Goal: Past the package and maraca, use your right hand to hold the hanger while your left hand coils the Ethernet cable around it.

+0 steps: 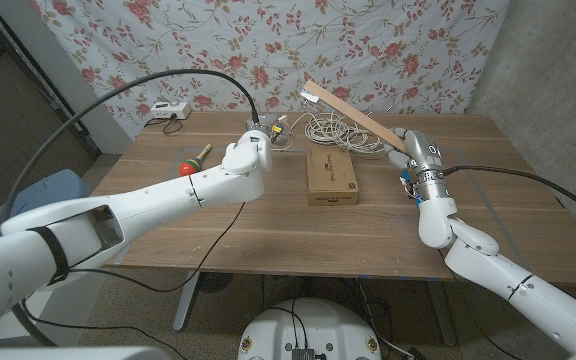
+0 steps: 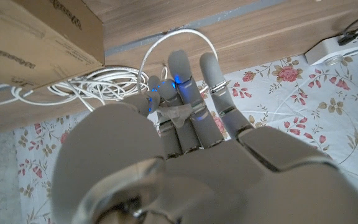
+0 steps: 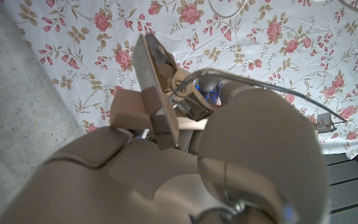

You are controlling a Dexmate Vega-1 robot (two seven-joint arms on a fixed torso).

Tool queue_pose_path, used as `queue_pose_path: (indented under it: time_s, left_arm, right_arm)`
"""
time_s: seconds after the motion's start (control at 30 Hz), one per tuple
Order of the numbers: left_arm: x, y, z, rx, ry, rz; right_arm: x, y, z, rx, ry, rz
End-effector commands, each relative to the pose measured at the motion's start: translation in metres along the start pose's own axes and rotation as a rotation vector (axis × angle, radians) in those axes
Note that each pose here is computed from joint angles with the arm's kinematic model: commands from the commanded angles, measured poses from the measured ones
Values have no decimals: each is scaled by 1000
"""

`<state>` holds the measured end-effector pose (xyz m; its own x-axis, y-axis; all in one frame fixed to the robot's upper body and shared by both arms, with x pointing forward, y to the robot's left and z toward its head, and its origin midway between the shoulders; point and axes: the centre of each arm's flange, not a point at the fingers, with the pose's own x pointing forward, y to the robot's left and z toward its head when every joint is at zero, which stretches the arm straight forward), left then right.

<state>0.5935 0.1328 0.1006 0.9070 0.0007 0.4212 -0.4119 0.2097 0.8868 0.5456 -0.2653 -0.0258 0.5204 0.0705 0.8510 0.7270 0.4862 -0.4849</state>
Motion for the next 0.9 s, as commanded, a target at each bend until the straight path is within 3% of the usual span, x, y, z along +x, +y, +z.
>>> queue_pose_path:
  time_s: [0.03, 0.33, 0.53, 0.7, 0.9]
  left_arm:
    - [1, 44, -22, -262, -9, 87]
    - [-22, 72, -18, -273, -5, 169]
    - [-30, 86, -16, -291, -15, 226]
    - [-26, 96, -12, -290, -39, 247]
    - [-11, 101, -7, -291, -74, 237]
  right_arm:
    - [-5, 13, -2, -45, -5, -14]
    - [-3, 22, -7, -73, 5, 7]
    - [-2, 30, -3, -93, -32, 7]
    - [-3, 32, 8, -68, -76, -4]
    - [-4, 31, 23, -52, -140, -11]
